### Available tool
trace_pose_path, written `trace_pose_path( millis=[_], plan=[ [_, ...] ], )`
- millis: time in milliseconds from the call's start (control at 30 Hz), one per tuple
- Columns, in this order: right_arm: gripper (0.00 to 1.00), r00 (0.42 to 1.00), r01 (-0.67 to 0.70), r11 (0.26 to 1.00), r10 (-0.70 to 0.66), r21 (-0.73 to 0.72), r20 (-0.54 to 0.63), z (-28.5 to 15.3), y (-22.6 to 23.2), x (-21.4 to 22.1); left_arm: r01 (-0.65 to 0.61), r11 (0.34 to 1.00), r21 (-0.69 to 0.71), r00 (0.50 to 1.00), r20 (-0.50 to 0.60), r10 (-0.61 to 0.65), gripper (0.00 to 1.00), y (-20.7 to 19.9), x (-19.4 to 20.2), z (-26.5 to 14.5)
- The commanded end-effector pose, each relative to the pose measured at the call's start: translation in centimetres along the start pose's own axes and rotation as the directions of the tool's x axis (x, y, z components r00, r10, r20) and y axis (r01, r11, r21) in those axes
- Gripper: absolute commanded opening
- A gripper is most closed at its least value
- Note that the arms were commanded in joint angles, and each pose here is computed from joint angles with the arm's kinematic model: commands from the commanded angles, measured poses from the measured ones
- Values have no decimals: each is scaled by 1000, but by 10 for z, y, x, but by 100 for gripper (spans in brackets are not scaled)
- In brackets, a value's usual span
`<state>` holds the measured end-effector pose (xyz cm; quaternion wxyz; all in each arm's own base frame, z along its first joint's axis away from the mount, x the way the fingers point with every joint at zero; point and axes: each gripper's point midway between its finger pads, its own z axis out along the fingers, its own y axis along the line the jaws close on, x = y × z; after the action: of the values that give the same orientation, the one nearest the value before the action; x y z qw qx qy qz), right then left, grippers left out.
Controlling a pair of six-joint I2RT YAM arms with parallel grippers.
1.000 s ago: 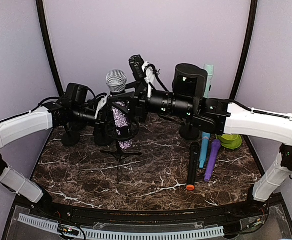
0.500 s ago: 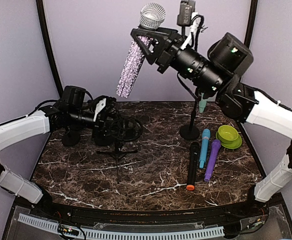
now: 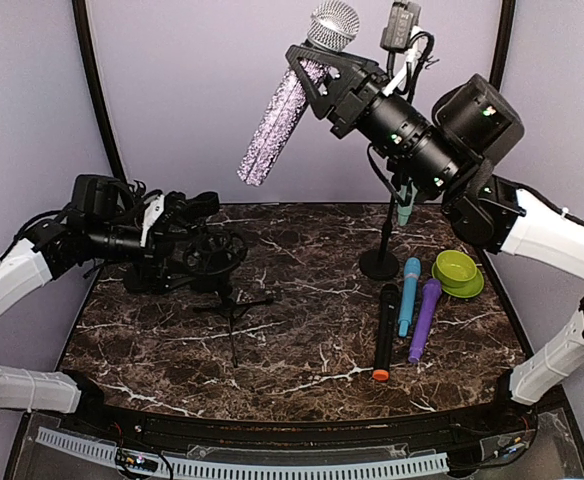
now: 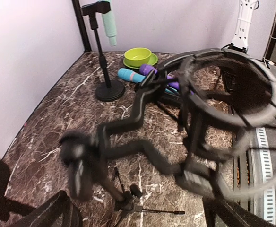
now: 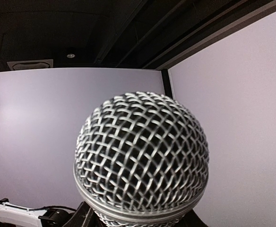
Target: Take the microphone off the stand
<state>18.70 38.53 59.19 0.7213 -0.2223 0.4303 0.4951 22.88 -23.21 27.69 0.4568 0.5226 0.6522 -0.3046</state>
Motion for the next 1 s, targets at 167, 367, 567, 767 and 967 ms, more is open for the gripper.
trace_pose_path(
  millis=[167, 367, 567, 767, 967],
  plan=[
    [7, 979, 17, 915, 66, 403, -191, -19, -85, 66, 59, 998, -37, 997, -54, -61, 99, -28, 15, -46],
    [6, 872, -11, 775, 317, 632, -374, -114, -138, 180, 71, 996, -55, 996, -43, -73, 99, -29, 2, -56],
    [6, 740, -7, 628, 527, 778, -419, -203, -166, 278, 118, 991, -60, 991, -53, -121, 99, -20, -1, -56],
    [3, 602, 87, 550, 636, 831, -484, -235, -190, 354, 186, 981, -45, 979, -81, -189, 97, -16, 19, -42],
    [0, 472, 218, 480, 710, 850, -523, -268, -206, 411, 214, 977, -25, 972, -94, -215, 94, -14, 24, -36]
  ],
)
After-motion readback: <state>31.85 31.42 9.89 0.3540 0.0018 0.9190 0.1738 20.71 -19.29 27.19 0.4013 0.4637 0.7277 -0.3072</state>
